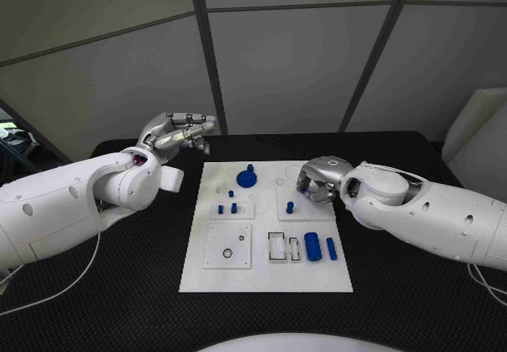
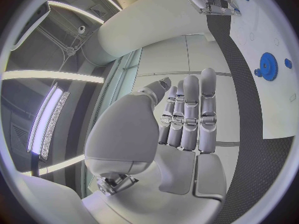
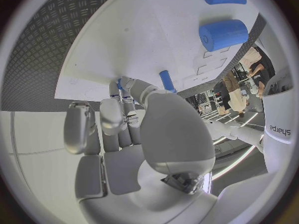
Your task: Assemble the parts on the task board
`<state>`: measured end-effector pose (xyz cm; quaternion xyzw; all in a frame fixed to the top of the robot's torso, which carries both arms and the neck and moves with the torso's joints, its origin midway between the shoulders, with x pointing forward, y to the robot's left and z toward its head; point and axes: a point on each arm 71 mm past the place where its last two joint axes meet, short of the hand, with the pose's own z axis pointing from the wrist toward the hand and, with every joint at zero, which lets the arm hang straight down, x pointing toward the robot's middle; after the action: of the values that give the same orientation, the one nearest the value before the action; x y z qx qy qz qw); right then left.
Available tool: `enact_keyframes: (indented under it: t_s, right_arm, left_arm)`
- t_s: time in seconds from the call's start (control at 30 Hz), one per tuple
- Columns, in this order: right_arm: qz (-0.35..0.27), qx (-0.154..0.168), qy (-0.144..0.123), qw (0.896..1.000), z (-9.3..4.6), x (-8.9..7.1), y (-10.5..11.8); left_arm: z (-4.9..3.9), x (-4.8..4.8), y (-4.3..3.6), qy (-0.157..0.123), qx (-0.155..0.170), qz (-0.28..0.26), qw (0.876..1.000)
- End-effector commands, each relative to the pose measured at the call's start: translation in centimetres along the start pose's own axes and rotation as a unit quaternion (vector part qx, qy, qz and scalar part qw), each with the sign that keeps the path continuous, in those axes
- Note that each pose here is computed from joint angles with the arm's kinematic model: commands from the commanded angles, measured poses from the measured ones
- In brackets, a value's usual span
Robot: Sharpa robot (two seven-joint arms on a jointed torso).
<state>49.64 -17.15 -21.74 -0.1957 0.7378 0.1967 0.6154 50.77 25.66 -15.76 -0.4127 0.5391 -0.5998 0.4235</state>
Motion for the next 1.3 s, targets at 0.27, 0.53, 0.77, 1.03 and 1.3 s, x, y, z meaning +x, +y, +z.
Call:
enact_keyframes:
  t_s: [0.27, 0.53, 0.77, 1.03, 1.3]
  right_arm:
    - [0.001, -0.004, -0.041, 0.999, -1.3, -0.8, 0.2]
    - [0.011, -0.014, -0.067, 0.998, -2.5, -1.9, 0.8]
    - [0.034, -0.045, -0.094, 0.994, -3.3, -3.6, 3.1]
    - [0.065, -0.102, -0.109, 0.987, -3.3, -4.7, 7.5]
    - [0.085, -0.139, -0.096, 0.982, -1.7, -4.5, 10.6]
  left_arm:
    - [0.06, -0.21, -0.07, 0.001, 0.004, -0.003, 1.0]
    - [0.15, -0.37, 0.01, -0.001, 0.002, -0.002, 1.0]
    - [0.24, -0.26, 0.09, 0.0, 0.002, -0.002, 1.0]
    - [0.46, 0.16, 0.24, 0.005, 0.001, -0.005, 1.0]
    - [0.81, 0.92, 0.36, 0.013, 0.001, -0.009, 1.0]
